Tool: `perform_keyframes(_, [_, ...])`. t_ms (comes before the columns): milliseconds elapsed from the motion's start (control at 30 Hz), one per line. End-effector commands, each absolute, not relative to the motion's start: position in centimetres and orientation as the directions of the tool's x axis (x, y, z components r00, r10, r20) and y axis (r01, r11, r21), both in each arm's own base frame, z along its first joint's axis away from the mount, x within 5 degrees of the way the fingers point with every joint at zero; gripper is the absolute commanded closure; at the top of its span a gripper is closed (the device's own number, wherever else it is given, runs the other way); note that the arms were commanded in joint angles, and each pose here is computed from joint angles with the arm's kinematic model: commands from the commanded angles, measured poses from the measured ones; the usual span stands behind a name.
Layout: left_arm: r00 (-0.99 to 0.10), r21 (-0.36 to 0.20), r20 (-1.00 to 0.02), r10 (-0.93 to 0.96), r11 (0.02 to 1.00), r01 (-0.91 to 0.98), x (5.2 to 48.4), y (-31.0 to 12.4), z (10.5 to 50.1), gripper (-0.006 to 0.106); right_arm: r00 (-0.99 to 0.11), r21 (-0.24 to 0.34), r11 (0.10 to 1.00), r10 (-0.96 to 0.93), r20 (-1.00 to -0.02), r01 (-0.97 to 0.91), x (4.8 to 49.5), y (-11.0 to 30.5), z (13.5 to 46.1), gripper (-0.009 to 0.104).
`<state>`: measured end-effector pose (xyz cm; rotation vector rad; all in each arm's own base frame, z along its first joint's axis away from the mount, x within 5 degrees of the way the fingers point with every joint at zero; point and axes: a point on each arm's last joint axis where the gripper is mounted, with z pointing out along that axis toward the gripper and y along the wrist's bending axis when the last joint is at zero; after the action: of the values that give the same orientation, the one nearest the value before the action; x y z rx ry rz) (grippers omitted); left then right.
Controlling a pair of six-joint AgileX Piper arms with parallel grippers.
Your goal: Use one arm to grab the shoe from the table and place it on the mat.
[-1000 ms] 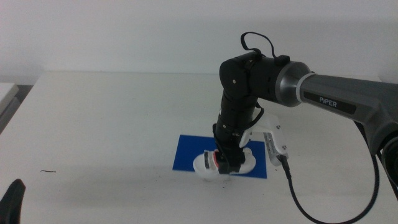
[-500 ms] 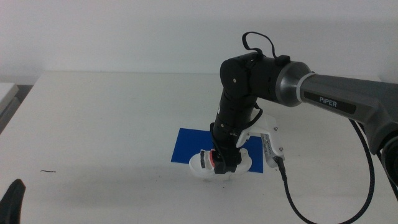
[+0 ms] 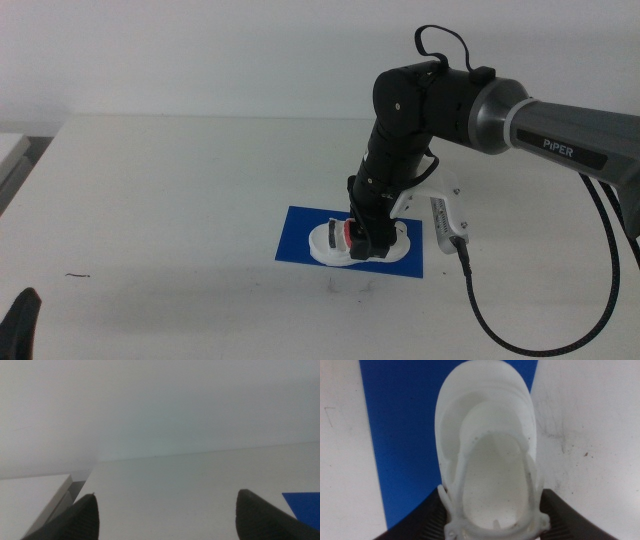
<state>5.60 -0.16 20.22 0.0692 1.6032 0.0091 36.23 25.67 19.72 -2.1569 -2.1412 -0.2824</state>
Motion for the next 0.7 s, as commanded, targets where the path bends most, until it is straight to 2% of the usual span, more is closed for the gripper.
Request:
perform_keyframes(0, [-0.027,0.042,-0.999,0.043,0.998,0.04,5.6,-0.2,20.3,0.007,0.026,0.066,-0.04,0.98,0.199,0.997,36.2,25.3,20.4,0.094])
perform_keyframes(67, [-0.027,0.042,-0.999,0.043,0.998,0.04,5.6,-0.2,20.3,0.007,-0.046,-0.006,0.048,0.986,0.16,0.999,35.2,24.9,21.0,0.096])
perform_keyframes(133, [-0.027,0.042,-0.999,0.043,0.998,0.04,5.6,-0.2,20.3,0.007,-0.137,0.045,0.132,0.981,0.136,0.99,35.1,24.4,22.1,0.098])
perform_keyframes(200, [-0.027,0.042,-0.999,0.043,0.998,0.04,5.6,-0.2,20.3,0.007,-0.17,0.113,0.162,0.983,0.071,0.98,35.2,23.7,23.4,0.098])
perform_keyframes(267, [-0.027,0.042,-0.999,0.043,0.998,0.04,5.6,-0.2,20.3,0.007,-0.129,0.168,0.12,0.991,0.043,0.978,35.2,23.6,24.4,0.098])
perform_keyframes(333, [-0.027,0.042,-0.999,0.043,0.998,0.04,5.6,-0.2,20.3,0.007,-0.048,0.198,0.03,0.995,0.084,0.98,35.4,23.8,24.7,0.098])
perform_keyframes(433, [-0.027,0.042,-0.999,0.043,0.998,0.04,5.6,-0.2,20.3,0.007,-0.042,0.275,-0.004,0.986,0.159,0.962,36.9,24.2,23.7,0.098])
perform_keyframes(467, [-0.027,0.042,-0.999,0.043,0.998,0.04,5.6,-0.2,20.3,0.007,-0.025,0.281,-0.035,0.978,0.207,0.959,37.5,24.5,23.1,0.098])
perform_keyframes(567, [-0.027,0.042,-0.999,0.043,0.998,0.04,5.6,-0.2,20.3,0.007,0.023,0.25,-0.112,0.943,0.333,0.962,38.1,25.6,21.8,0.098])
perform_keyframes(667, [-0.027,0.042,-0.999,0.043,0.998,0.04,5.6,-0.2,20.3,0.007,0.037,0.252,-0.138,0.93,0.367,0.958,38.7,26.2,20.7,0.098])
